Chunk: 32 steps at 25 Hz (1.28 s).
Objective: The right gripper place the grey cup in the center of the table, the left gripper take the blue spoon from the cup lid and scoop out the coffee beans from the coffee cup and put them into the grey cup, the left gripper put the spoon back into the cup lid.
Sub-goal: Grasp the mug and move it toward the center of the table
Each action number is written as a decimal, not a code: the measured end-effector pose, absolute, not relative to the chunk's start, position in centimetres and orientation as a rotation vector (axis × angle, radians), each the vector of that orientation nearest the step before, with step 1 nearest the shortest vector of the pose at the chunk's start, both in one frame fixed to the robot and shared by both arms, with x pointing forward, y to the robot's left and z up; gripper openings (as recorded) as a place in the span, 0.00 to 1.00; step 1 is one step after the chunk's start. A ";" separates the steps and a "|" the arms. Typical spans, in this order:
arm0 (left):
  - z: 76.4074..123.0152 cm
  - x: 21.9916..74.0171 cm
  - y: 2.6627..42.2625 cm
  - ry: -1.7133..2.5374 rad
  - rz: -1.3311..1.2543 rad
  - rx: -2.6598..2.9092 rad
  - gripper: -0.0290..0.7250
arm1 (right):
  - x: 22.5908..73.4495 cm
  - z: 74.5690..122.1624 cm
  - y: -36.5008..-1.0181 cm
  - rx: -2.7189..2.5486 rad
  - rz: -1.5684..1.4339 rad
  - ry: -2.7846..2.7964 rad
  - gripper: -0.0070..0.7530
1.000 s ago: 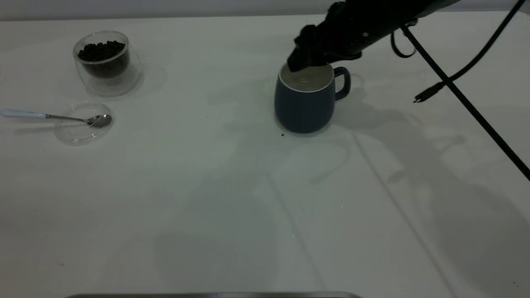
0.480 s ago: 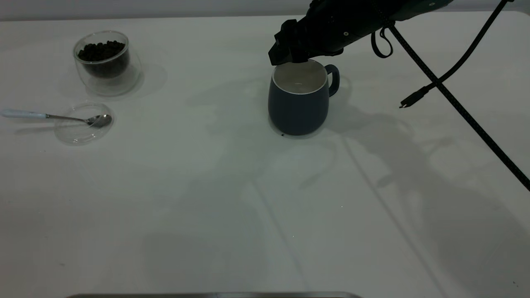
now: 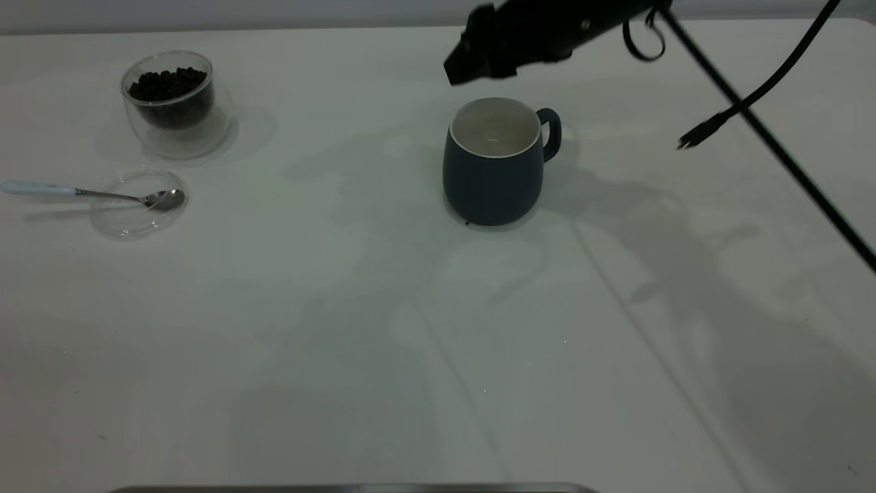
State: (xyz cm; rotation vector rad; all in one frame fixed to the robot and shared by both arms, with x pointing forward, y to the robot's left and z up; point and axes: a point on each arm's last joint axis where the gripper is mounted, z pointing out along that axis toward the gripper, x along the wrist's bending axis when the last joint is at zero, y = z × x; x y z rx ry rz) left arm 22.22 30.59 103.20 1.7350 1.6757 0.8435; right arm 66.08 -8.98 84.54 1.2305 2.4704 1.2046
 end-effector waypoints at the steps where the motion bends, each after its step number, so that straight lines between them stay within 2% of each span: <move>1: 103.2 22.2 30.6 1.676 0.843 1.735 0.82 | 66.0 85.1 -9.1 1.212 1.213 2.490 0.65; 6: 103.2 22.2 30.6 1.676 0.843 1.735 0.82 | 64.6 85.3 -9.2 1.165 1.181 2.707 0.65; 13: 103.2 22.2 30.6 1.676 0.843 1.735 0.82 | 64.2 82.1 -9.7 1.208 1.040 2.768 0.65; 32: 103.2 22.2 30.6 1.676 0.843 1.735 0.82 | 64.9 81.5 -8.8 1.429 1.232 2.580 0.65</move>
